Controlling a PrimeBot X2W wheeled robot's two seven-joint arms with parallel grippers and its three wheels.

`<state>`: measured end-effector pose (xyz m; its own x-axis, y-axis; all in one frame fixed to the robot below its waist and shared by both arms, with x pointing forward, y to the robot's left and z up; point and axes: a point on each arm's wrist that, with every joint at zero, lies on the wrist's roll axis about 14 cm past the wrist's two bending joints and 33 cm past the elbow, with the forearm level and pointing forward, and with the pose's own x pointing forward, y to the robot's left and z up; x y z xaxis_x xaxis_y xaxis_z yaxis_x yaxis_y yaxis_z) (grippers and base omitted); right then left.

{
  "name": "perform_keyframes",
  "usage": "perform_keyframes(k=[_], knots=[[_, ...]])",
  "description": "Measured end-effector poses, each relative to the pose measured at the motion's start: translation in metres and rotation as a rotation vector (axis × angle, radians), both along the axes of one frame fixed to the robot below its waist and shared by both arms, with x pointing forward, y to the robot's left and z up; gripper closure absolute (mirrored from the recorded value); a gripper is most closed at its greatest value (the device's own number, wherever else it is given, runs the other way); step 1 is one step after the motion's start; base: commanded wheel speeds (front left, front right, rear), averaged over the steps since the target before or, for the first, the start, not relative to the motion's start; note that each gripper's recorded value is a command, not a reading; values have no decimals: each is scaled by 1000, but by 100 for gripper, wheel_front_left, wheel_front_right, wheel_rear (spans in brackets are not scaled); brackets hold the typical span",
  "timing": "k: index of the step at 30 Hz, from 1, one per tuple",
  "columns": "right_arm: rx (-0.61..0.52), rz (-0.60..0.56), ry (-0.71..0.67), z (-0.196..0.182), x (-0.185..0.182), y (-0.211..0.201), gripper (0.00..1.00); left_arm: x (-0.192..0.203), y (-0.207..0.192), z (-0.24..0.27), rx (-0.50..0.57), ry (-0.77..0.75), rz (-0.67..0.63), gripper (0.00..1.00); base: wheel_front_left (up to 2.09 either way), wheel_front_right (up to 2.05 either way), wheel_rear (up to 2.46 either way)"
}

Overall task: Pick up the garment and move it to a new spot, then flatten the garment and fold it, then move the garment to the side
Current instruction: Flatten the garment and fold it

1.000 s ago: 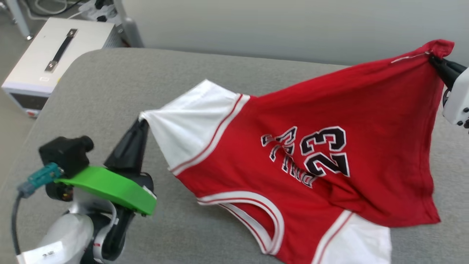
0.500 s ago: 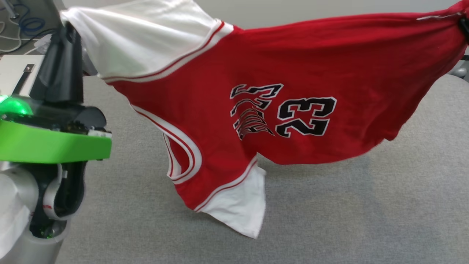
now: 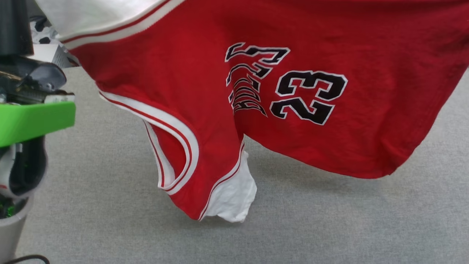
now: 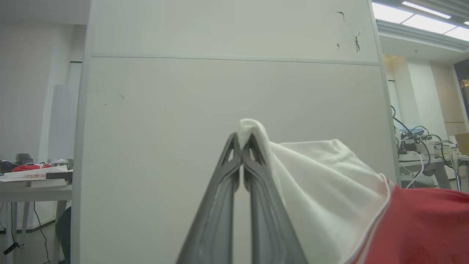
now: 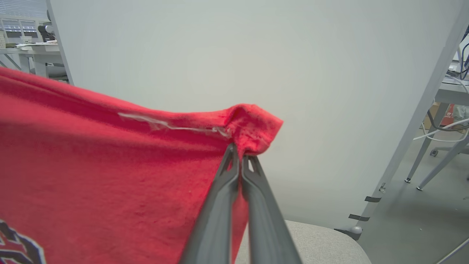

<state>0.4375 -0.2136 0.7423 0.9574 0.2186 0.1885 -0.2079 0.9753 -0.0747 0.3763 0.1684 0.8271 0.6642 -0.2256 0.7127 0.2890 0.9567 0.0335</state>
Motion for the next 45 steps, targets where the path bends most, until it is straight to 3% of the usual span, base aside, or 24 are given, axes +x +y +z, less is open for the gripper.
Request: perform_keyframes(k=[9,21,35,45], knots=[[-26,-39,-53,8,35,-8,100,41,-4,8,130,-7,7,100,0,0,0],[-50,-88,-109,2,139,-16,100,155,10,4,220,16,36,100,0,0,0],[-44,-134,-126,-45,269,-6,100,301,25,-28,278,63,167,100,0,0,0],[-16,-144,-134,-87,316,10,100,350,27,-49,263,27,223,100,0,0,0]])
